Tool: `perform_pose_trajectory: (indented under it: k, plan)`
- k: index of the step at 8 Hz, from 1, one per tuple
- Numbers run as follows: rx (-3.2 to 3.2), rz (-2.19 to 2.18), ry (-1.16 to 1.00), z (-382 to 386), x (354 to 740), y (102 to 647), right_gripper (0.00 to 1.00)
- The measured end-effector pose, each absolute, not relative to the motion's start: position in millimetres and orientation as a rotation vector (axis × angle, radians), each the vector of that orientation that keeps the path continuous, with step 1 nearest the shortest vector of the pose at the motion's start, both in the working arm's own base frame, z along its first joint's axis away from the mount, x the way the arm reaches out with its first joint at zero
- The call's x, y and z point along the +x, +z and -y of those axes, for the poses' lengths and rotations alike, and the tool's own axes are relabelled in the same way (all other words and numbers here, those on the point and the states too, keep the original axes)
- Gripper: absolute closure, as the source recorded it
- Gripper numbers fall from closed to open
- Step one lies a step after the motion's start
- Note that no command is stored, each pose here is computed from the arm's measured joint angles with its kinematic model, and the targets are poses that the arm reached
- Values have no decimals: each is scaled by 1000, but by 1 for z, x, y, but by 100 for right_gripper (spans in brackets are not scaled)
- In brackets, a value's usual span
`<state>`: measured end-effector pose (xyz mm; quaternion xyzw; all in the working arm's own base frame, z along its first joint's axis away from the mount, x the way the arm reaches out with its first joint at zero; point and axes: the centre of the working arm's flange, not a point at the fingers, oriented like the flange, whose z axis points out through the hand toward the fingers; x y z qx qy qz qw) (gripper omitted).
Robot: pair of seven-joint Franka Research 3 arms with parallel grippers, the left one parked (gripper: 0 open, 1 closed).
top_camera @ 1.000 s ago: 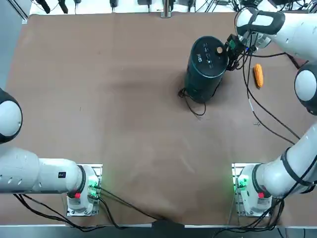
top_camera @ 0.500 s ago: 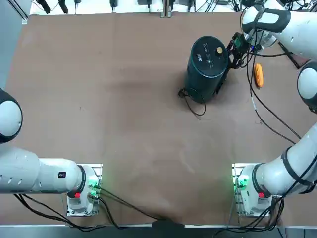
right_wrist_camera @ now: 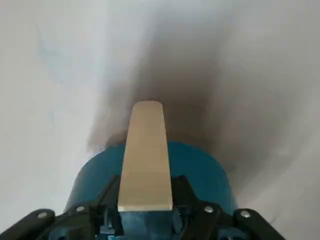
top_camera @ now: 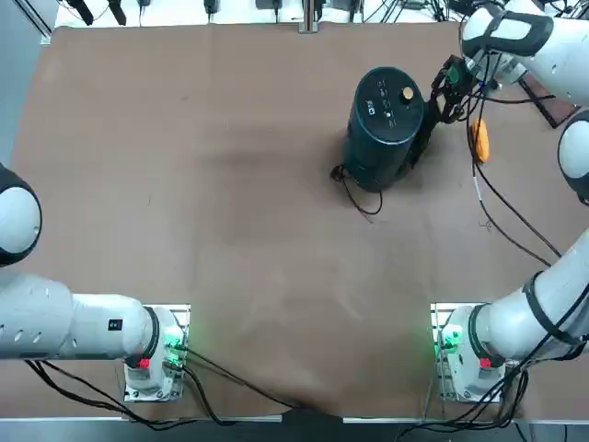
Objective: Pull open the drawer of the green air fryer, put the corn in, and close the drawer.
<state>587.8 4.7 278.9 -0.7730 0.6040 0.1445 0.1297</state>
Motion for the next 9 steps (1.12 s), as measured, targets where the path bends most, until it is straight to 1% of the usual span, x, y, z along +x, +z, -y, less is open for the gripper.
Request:
perform_pose_trajectory:
  k: [6,7,8,9]
  plan:
    - [-2253,-1771,406,8,600,271,52]
    - [-2257,-1770,405,8,601,270,51]
    - [-2270,-1766,398,8,602,270,37]
    - [-2295,-1758,389,9,602,270,19]
